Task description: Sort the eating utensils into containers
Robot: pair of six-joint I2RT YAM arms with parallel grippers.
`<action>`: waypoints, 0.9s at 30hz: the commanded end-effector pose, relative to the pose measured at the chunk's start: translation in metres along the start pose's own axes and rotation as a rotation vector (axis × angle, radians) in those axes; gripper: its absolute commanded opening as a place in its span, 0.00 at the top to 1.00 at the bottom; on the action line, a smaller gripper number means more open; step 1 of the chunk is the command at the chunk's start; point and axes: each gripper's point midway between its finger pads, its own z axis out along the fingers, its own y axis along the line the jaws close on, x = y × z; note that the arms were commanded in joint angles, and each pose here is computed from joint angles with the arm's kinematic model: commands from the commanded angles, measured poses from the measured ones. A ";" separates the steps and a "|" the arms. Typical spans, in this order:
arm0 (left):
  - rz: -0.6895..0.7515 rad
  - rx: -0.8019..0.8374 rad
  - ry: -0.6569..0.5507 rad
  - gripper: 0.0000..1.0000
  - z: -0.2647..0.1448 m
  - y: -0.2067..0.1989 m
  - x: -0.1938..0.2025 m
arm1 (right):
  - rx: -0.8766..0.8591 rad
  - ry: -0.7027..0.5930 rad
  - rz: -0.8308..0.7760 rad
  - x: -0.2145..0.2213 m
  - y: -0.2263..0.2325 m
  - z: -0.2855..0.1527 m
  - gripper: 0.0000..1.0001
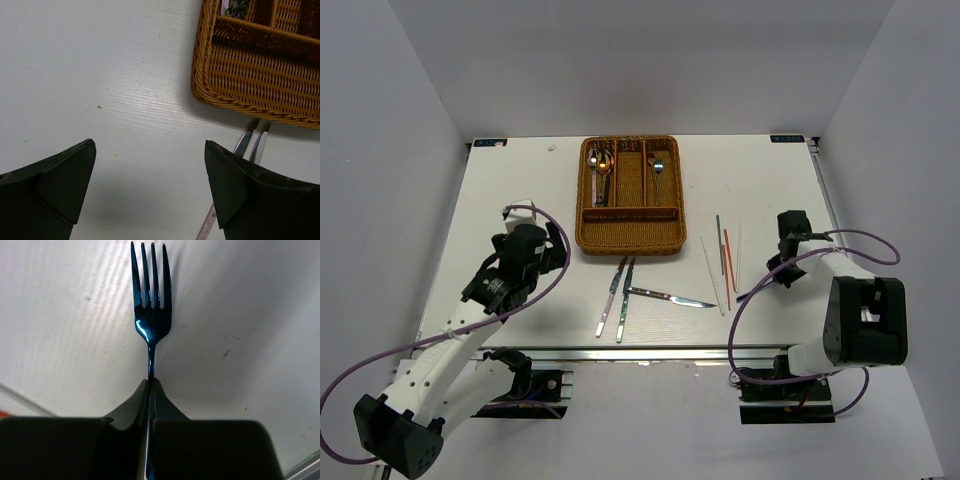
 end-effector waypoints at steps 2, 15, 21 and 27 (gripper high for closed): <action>-0.012 0.016 -0.037 0.02 -0.004 -0.005 -0.015 | -0.262 -0.103 -0.108 -0.028 0.068 -0.048 1.00; 0.011 0.021 -0.033 0.02 0.000 -0.008 -0.014 | -0.947 -0.192 -0.787 0.017 0.366 -0.182 1.00; 0.009 0.029 -0.046 0.02 -0.001 -0.007 -0.015 | -1.063 -0.259 -0.874 0.019 0.445 -0.176 1.00; 0.011 0.000 -0.039 0.02 0.001 -0.003 -0.012 | -1.117 -0.288 -0.897 0.029 0.462 -0.162 1.00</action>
